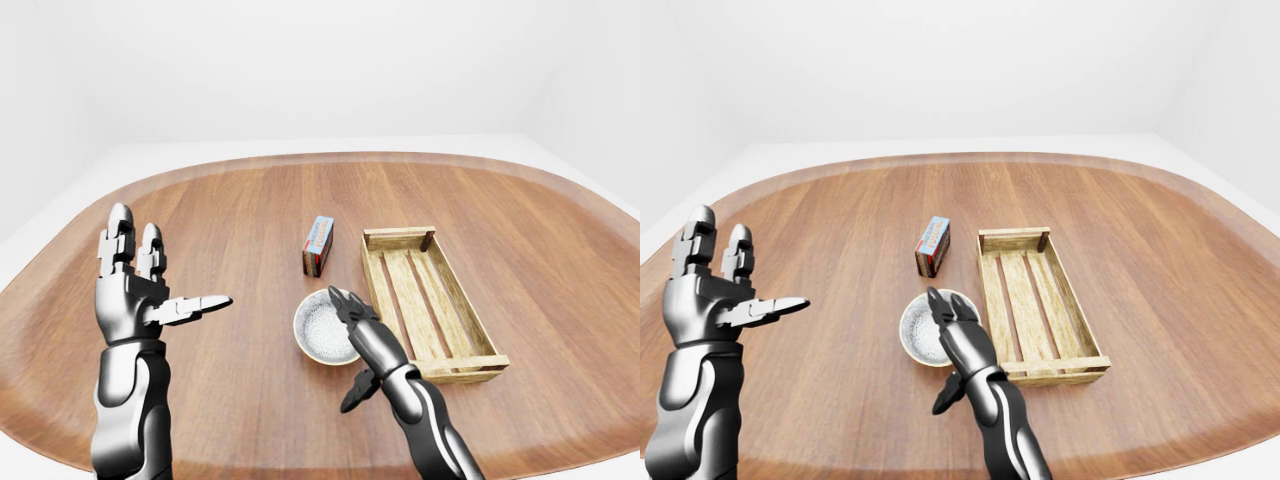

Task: Pick up the bowl on the left and put it in the tray.

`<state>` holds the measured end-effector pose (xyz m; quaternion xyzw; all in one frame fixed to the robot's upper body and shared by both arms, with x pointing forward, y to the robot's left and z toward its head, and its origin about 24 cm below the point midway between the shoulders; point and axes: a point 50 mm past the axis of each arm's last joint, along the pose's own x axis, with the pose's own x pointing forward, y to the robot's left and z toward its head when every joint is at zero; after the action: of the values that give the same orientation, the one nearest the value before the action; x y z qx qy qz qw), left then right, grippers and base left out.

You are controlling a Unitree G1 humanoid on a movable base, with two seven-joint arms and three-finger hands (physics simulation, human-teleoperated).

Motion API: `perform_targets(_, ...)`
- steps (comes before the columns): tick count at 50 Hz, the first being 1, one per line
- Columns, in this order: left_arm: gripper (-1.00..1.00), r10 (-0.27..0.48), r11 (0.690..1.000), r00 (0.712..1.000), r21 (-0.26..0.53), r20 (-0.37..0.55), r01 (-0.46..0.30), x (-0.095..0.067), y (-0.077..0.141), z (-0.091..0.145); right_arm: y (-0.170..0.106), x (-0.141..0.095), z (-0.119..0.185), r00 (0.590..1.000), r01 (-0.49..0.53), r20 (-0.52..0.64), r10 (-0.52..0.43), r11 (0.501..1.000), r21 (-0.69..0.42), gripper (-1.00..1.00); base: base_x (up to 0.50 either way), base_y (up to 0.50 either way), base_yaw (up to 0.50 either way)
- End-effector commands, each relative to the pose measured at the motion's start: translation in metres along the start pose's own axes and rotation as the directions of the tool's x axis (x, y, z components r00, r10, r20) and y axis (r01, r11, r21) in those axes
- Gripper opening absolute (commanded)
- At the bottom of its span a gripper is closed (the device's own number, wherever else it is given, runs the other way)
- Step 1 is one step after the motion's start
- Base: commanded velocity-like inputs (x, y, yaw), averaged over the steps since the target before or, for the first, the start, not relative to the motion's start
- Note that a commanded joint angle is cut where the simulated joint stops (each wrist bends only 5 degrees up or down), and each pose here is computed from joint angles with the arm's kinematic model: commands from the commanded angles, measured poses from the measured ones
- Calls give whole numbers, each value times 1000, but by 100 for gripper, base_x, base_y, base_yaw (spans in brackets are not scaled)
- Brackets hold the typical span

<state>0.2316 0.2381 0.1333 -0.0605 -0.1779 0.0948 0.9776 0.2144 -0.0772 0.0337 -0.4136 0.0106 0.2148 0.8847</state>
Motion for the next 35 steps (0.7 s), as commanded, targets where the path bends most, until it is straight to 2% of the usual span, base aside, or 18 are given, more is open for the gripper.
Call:
perform_targets(1,100,3,1000,1000,-1,3,-3,1,1,1,3,7,-10,998,-37,-49,36,999,-36,100,0,0,0)
perform_targets(16,100,3,1000,1000,-2,-1,-3,1,1,0,10,16,-13,993,-95,-81,88,992,-87,100,0,0,0)
perform_targets(35,100,2,1000,1000,0,-1,-2,0,0,0,17,24,-27,979,-156,-142,144,985,-76,100,0,0,0)
